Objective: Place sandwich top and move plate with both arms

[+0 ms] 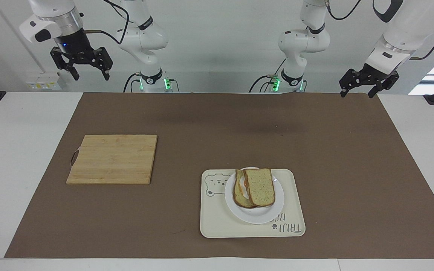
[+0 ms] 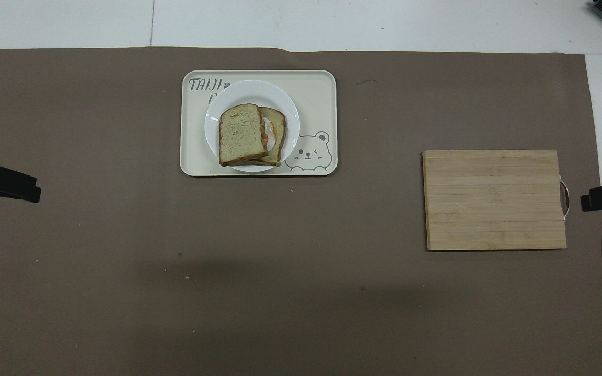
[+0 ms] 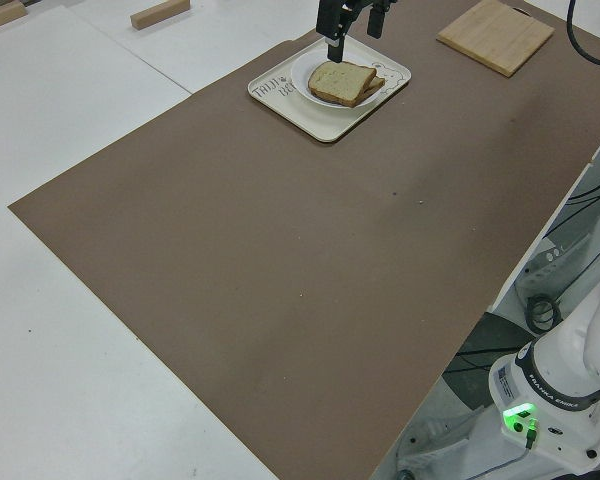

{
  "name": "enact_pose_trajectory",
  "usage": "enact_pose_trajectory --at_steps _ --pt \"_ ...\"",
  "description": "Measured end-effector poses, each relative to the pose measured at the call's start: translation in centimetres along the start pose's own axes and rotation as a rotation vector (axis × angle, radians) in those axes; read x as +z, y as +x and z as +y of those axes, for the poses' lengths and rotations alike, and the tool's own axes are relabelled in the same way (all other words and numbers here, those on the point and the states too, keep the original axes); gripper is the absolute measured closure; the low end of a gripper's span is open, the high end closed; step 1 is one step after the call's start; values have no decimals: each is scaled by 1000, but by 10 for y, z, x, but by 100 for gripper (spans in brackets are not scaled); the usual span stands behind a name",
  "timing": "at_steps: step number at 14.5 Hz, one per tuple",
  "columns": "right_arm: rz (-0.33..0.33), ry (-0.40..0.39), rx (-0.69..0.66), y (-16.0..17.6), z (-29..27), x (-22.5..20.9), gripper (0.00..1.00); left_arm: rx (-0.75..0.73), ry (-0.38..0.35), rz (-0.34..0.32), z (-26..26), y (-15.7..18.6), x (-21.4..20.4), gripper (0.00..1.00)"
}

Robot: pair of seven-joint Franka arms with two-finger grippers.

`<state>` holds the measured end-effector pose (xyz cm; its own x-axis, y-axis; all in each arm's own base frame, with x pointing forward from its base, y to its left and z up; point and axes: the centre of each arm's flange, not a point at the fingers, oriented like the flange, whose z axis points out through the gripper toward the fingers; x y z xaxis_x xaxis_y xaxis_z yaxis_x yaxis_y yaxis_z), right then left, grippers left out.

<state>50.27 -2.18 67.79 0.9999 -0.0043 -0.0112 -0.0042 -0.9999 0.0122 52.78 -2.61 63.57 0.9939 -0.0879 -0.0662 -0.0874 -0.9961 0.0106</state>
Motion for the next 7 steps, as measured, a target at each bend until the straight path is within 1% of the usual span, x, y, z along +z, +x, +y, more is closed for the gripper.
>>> enact_pose_trajectory --at_steps 7 --pt "0 0 0 0 0 0 0 -1 0 5 0 0 0 0"
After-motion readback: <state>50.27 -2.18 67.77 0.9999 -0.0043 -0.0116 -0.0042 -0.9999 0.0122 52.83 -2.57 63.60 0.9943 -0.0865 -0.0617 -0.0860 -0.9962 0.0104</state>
